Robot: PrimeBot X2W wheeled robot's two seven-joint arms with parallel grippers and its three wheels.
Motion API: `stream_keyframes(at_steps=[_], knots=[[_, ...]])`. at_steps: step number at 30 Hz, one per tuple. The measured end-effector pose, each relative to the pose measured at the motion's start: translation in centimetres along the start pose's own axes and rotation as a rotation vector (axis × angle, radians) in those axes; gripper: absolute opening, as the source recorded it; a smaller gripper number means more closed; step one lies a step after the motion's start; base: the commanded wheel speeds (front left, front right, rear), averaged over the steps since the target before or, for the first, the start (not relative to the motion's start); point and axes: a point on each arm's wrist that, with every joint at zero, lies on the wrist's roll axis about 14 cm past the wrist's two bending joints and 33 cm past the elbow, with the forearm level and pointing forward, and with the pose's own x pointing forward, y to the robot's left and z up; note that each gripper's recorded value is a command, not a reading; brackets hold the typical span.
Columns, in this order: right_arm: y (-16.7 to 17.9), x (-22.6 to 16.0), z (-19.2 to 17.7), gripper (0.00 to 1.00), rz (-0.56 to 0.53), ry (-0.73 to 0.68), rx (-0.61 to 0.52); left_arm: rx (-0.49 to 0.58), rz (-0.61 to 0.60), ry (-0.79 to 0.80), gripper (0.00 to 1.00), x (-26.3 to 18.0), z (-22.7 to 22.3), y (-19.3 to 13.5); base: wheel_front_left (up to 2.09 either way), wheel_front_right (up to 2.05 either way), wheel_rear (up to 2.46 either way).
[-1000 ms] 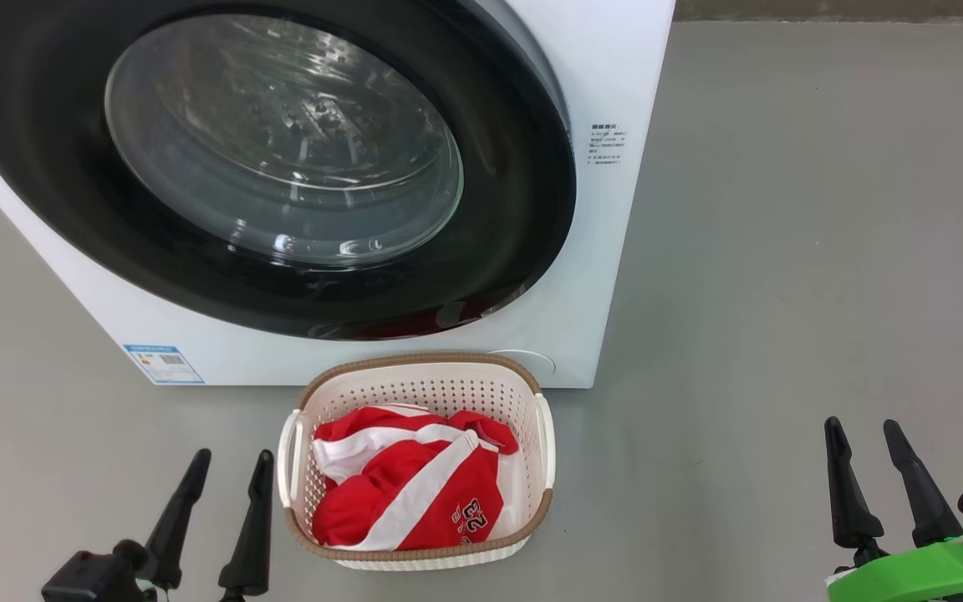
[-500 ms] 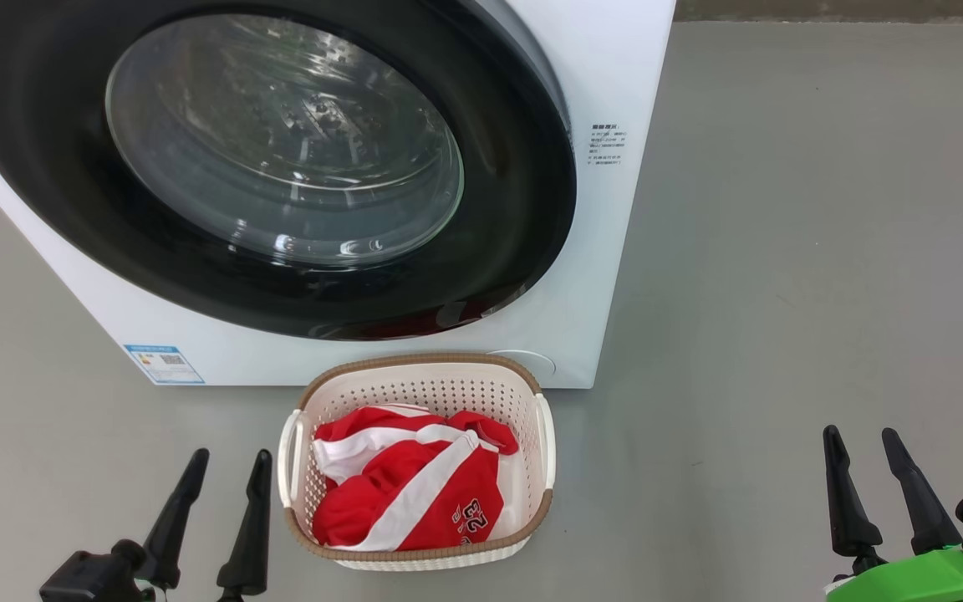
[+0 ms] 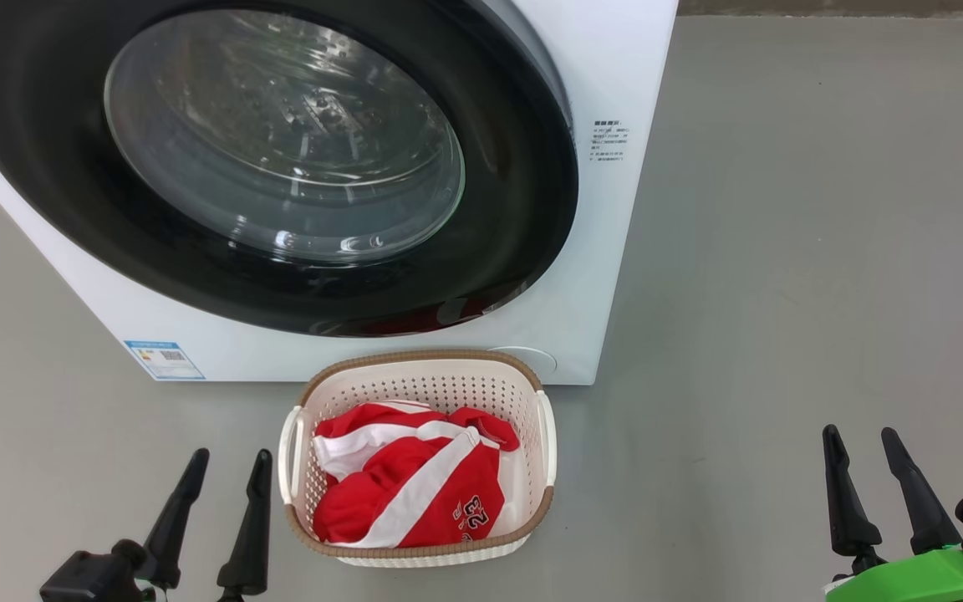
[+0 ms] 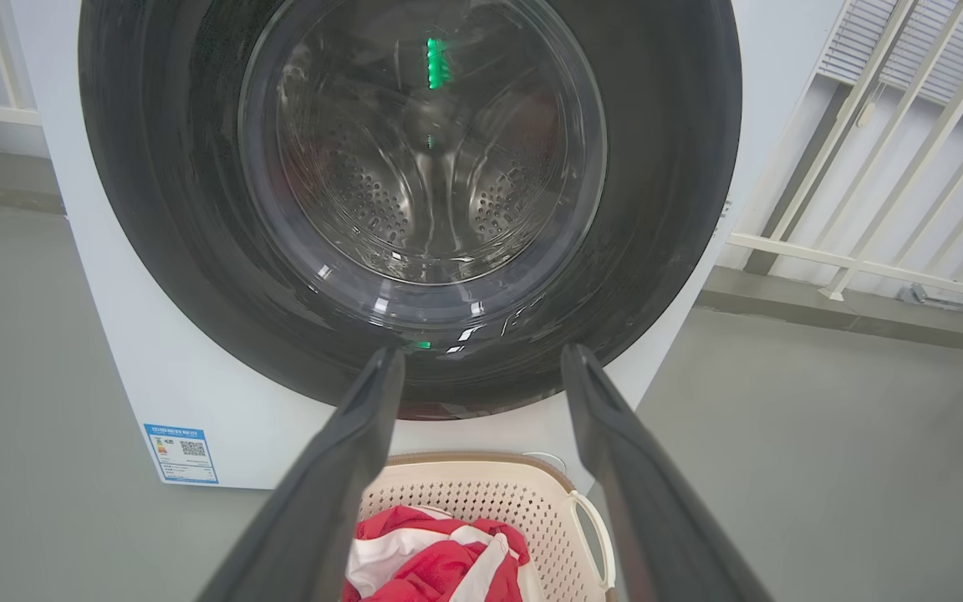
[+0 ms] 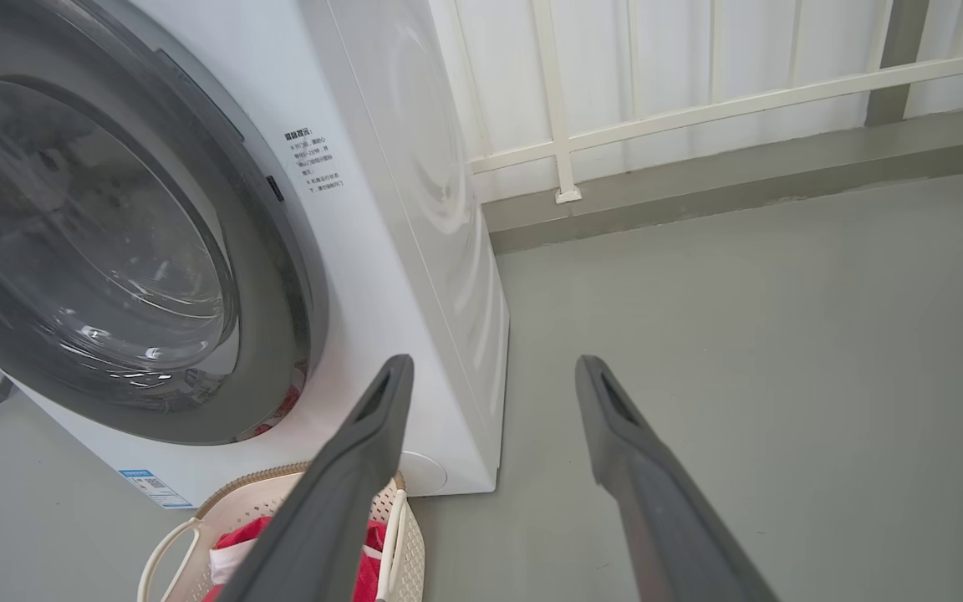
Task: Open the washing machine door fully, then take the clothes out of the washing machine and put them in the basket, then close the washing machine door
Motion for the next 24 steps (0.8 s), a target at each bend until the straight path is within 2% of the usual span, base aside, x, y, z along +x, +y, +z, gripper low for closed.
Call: stream_keyframes(at_steps=[16, 17, 24], knots=[[0.3, -0.1, 0.3, 1.0, 0.007, -0.008, 0.001, -0.013, -0.005, -0.013, 1.0, -0.1, 0.4, -0.2, 0.0, 0.0, 0.0], [0.2, -0.1, 0.1, 0.0, 0.005, -0.002, 0.003, -0.017, -0.002, -0.008, 0.0, -0.1, 0.2, -0.2, 0.0, 0.0, 0.0], [-0.2, -1.1, -2.9, 0.0, -0.033, 0.085, 0.036, -0.058, 0.021, 0.076, 0.0, -0.8, -2.7, -0.5, 0.0, 0.0, 0.0]])
